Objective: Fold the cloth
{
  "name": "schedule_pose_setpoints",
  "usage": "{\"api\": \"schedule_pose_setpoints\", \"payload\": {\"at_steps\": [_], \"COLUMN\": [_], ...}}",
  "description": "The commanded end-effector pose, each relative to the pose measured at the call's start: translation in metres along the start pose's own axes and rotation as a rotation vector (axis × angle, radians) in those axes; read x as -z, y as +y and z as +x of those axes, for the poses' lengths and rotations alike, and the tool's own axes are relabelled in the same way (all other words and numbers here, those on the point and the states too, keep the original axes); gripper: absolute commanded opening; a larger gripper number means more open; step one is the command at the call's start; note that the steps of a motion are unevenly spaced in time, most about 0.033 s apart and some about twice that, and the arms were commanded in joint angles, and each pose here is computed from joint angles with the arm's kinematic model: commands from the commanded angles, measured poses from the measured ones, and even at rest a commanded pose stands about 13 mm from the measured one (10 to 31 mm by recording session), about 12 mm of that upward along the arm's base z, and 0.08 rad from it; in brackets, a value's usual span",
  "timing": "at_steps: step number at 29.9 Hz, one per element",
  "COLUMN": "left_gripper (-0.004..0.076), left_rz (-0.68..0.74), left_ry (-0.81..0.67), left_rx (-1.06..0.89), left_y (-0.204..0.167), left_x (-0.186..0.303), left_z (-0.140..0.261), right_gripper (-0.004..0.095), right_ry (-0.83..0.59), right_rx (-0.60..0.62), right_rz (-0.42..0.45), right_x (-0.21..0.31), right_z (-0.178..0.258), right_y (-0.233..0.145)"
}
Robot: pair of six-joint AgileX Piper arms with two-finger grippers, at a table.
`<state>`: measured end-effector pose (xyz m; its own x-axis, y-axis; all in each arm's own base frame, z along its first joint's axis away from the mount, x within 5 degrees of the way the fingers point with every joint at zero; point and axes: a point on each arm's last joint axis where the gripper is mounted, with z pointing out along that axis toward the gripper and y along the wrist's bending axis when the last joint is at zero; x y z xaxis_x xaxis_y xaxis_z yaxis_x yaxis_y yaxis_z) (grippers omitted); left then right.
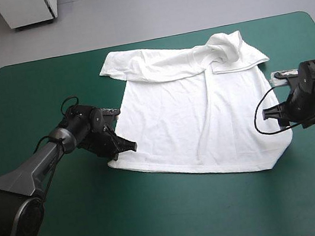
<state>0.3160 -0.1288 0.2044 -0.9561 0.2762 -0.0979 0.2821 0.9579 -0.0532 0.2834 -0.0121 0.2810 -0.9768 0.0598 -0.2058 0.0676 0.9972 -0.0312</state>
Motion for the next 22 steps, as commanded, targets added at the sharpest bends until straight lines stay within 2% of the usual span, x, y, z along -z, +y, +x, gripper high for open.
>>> {"api": "schedule_pose_setpoints", "payload": {"at_steps": [1,4,9,19,22], "left_gripper": [-0.0022,-0.0022,-0.0022,-0.0022,-0.0022], "left_rz": [0.004,0.005,0.008,0.005,0.008], "left_ry": [0.044,0.040,0.036,0.035,0.035], "left_rx": [0.005,0.005,0.007,0.005,0.007], "left_y": [0.000,0.000,-0.001,0.000,-0.001], "left_x": [-0.008,-0.008,-0.008,-0.008,-0.008], "left_z": [0.006,0.005,0.005,0.004,0.004], "right_gripper": [0.0541,0.0541,0.0541,0.0540,0.0499], "right_ry": [-0.070,-0.032,-0.007,0.040,0.098], "right_rx": [-0.050,-0.046,-0.072,-0.102,-0.132], "right_rz": [-0.016,-0.014,-0.057,-0.054,-0.053], "right_x": [0.001,-0.013,-0.034,-0.066,-0.081], "right_z": [-0.005,-0.008,-0.015,-0.006,0.000], "right_y": [-0.012,-0.016,-0.012,-0.011,-0.010]}}
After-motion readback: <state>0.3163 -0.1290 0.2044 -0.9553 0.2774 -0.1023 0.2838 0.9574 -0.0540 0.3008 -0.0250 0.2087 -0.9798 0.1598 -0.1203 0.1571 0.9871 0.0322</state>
